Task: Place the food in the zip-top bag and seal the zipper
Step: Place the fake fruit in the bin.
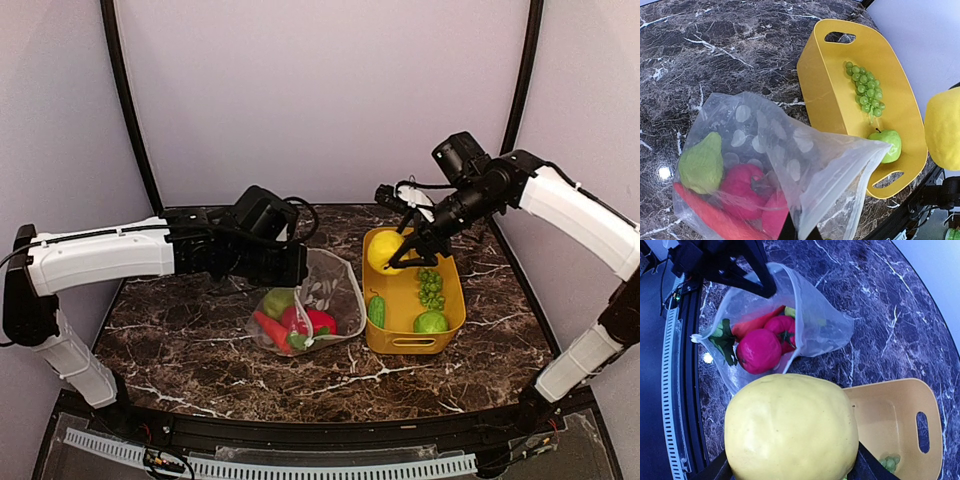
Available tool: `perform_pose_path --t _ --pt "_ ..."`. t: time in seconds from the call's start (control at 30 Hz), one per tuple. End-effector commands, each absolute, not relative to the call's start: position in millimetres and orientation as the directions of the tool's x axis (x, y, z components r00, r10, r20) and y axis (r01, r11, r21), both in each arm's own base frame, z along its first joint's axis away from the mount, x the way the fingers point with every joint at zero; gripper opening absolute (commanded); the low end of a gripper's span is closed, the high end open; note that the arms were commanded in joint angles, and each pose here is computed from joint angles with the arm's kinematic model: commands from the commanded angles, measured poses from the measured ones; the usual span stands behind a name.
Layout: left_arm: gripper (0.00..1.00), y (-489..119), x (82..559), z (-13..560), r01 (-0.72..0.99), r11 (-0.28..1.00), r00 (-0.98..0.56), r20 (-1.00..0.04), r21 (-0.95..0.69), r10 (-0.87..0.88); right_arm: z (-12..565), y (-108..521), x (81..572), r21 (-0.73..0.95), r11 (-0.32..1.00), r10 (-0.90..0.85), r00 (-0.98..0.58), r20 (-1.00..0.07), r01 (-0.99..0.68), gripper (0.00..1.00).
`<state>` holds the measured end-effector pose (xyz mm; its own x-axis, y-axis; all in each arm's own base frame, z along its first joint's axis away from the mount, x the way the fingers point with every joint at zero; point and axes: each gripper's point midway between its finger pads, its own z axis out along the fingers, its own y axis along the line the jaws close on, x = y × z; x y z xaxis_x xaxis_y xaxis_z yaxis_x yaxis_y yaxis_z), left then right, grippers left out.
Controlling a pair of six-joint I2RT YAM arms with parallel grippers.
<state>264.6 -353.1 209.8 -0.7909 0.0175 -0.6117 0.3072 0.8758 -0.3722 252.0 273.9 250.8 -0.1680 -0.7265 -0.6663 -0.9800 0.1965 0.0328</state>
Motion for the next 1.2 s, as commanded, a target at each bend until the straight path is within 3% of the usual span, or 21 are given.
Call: perform_pose_path --t 0.0,0.57,1.17 --pt "0.01 -355 266 213 0.318 0.874 -0.79 -0.612 -0.367 0.031 286 292 234 0.014 0.111 -0.644 -0.083 -0.76 -0.994 0.54" --pt "0.01 -353 266 234 0.321 0.849 -0.776 -0.631 -0.42 -0.018 283 359 212 0.087 -0.062 -0.566 -0.036 -0.823 -0.994 0.56" --pt "0.01 -334 261 256 0.309 0.842 -0.748 -0.66 -0.442 -0.072 230 395 255 0.007 0.09 -0.66 -0.065 -0.748 -0.996 0.58"
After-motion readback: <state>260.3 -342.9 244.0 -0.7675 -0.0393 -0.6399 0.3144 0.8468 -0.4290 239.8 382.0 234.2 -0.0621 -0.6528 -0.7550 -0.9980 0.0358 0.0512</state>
